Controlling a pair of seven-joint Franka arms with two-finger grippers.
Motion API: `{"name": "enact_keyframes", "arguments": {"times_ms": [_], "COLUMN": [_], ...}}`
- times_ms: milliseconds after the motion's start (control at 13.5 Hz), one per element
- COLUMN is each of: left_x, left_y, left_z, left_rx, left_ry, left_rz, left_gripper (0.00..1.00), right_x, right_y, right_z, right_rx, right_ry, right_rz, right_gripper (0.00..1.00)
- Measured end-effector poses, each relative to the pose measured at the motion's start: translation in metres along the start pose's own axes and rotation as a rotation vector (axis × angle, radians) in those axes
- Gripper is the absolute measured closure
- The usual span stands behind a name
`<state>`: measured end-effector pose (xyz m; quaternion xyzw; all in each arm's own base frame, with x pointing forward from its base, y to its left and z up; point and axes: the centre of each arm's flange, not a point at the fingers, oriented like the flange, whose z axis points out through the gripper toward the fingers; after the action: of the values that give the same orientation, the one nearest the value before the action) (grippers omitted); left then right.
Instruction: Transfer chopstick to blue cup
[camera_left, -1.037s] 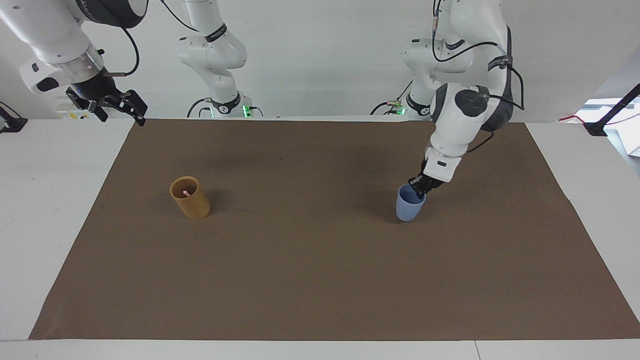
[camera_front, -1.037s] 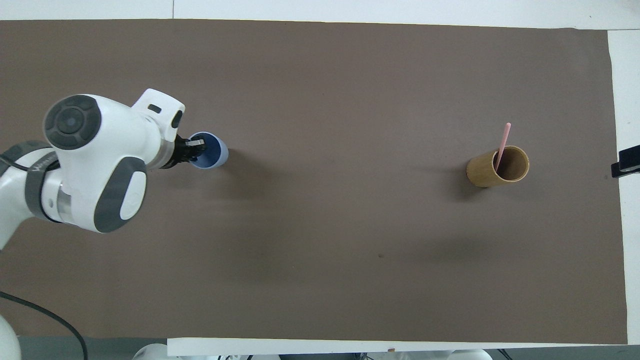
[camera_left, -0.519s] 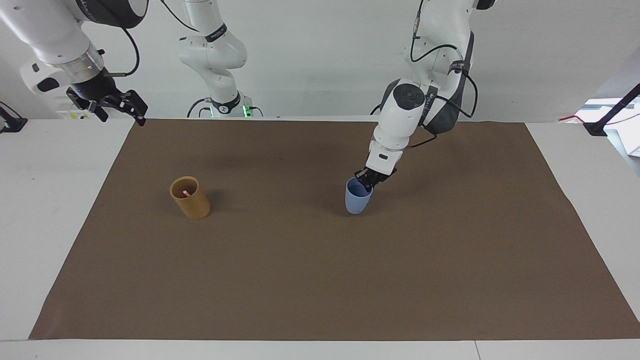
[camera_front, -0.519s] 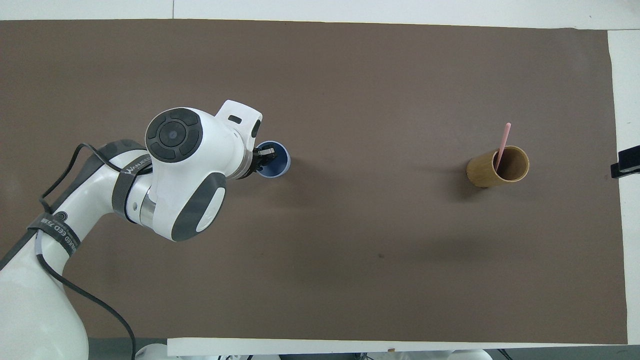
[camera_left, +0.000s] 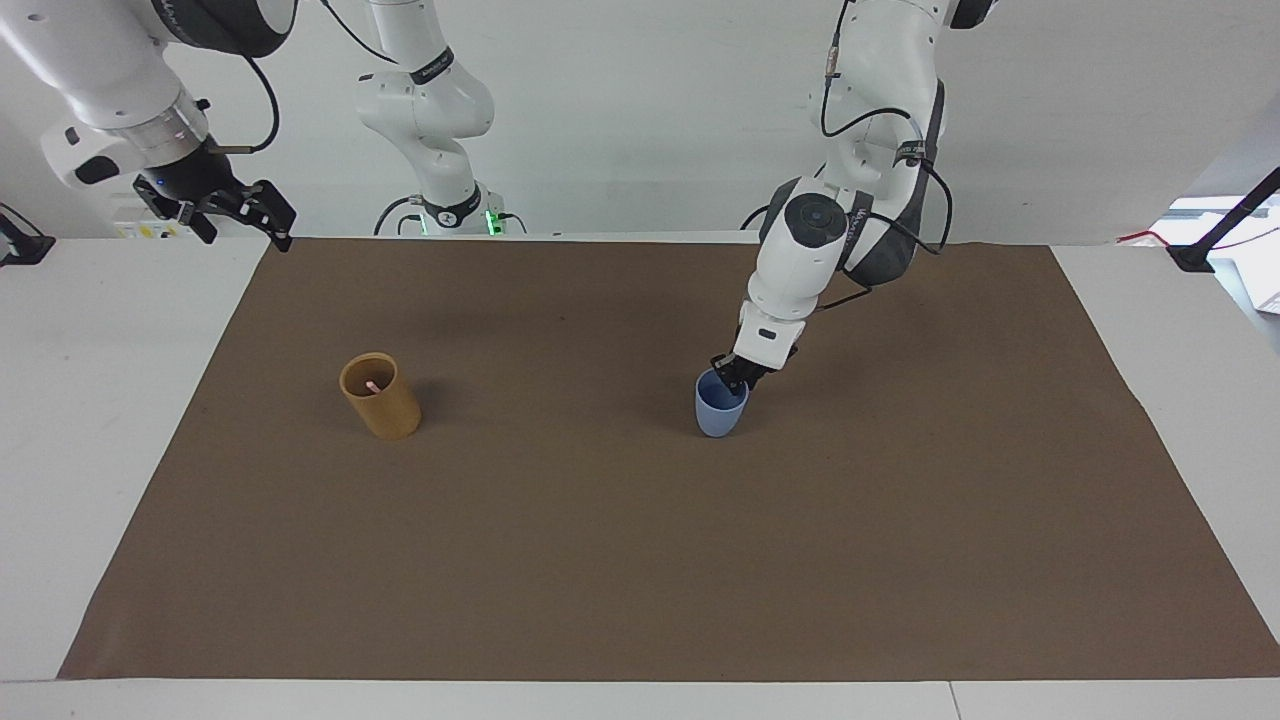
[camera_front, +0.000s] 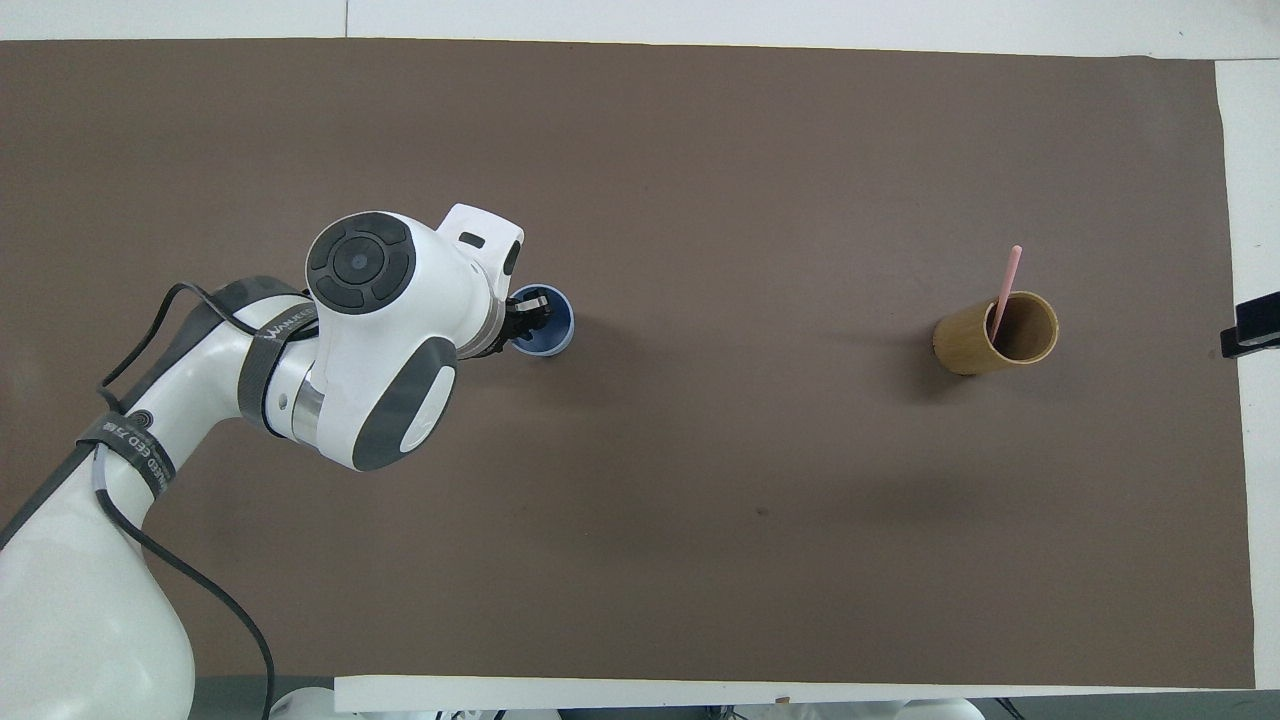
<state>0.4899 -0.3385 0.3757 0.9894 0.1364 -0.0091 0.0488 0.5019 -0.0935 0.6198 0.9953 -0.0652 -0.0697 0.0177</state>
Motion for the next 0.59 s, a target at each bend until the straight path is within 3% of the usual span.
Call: {"name": "enact_keyframes", "arguments": {"times_ms": [74, 296, 370, 593], "left_x": [0.001, 0.006, 0.01, 0.041], "left_y": [0.001, 0.007, 0.005, -0.028], "left_z": [-0.002, -0.025, -0.045, -0.111], "left_rx": [-0.003, -0.03, -0.034, -0.007], "left_ry": [0.003, 0.026, 0.029, 0.035], "left_rz": [0.001, 0.0, -0.006, -0.057], "left_gripper": [0.39, 0.05, 0.0, 0.01], "right_x": [0.0, 0.0, -0.001, 0.002], "right_y": [0.0, 0.0, -0.001, -0.037], "right_z": [0.0, 0.001, -0.001, -0.013], "right_rx": [0.0, 0.0, 0.0, -0.012], "right_ry": [-0.002, -0.003, 0.001, 0.049], "right_rz": [0.0, 0.0, -0.003, -0.077], "right_gripper": [0.0, 0.0, 0.0, 0.0]}}
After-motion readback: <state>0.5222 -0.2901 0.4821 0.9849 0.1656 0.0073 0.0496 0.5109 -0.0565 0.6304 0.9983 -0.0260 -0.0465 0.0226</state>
